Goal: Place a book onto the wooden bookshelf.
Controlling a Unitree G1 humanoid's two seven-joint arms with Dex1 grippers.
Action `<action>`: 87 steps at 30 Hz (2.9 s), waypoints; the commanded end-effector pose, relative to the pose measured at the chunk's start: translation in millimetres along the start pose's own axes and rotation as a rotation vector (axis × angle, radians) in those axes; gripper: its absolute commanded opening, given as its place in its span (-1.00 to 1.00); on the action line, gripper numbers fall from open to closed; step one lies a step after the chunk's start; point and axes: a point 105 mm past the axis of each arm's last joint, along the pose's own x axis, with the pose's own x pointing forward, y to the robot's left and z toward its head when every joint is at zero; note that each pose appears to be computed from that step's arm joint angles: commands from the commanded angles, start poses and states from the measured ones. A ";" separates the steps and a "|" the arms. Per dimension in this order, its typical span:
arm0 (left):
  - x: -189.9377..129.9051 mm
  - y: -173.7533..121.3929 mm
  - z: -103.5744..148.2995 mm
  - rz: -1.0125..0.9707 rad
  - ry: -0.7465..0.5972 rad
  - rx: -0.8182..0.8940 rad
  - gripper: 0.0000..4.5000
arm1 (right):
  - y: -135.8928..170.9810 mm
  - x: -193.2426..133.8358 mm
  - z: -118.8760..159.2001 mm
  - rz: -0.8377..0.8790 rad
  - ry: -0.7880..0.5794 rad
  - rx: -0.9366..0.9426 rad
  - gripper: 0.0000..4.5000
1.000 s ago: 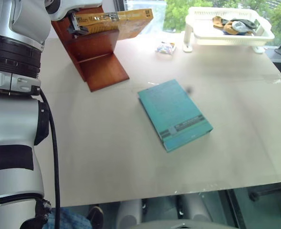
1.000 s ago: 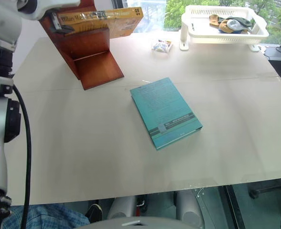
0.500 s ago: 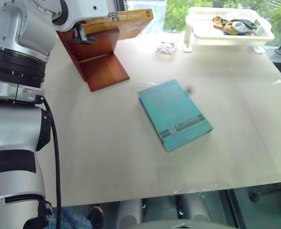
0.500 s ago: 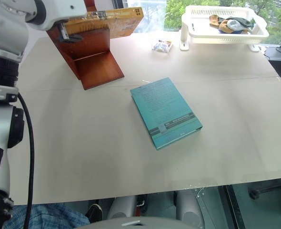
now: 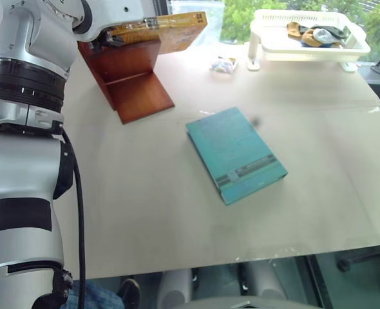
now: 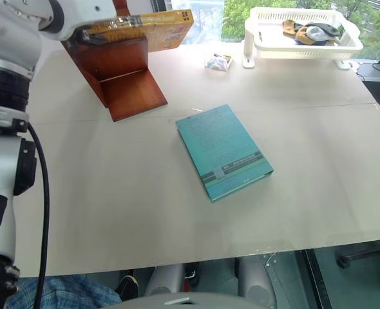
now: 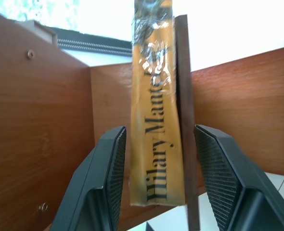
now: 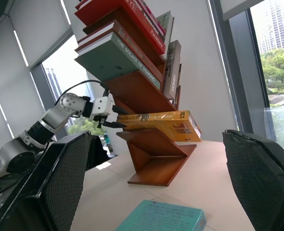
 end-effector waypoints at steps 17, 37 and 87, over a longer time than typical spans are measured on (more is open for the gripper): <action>-21.1 16.8 -3.1 0.052 0.014 0.013 -0.83 | 9.8 -0.2 16.5 0.052 -0.015 -0.088 1.00; -34.8 1.2 -26.8 0.011 0.094 -0.015 -0.83 | 1.9 4.0 14.6 0.035 -0.020 -0.089 1.00; -50.7 -211.6 22.0 -0.494 -0.727 -0.680 0.18 | -2.0 -52.9 -42.6 -0.151 0.223 -0.028 1.00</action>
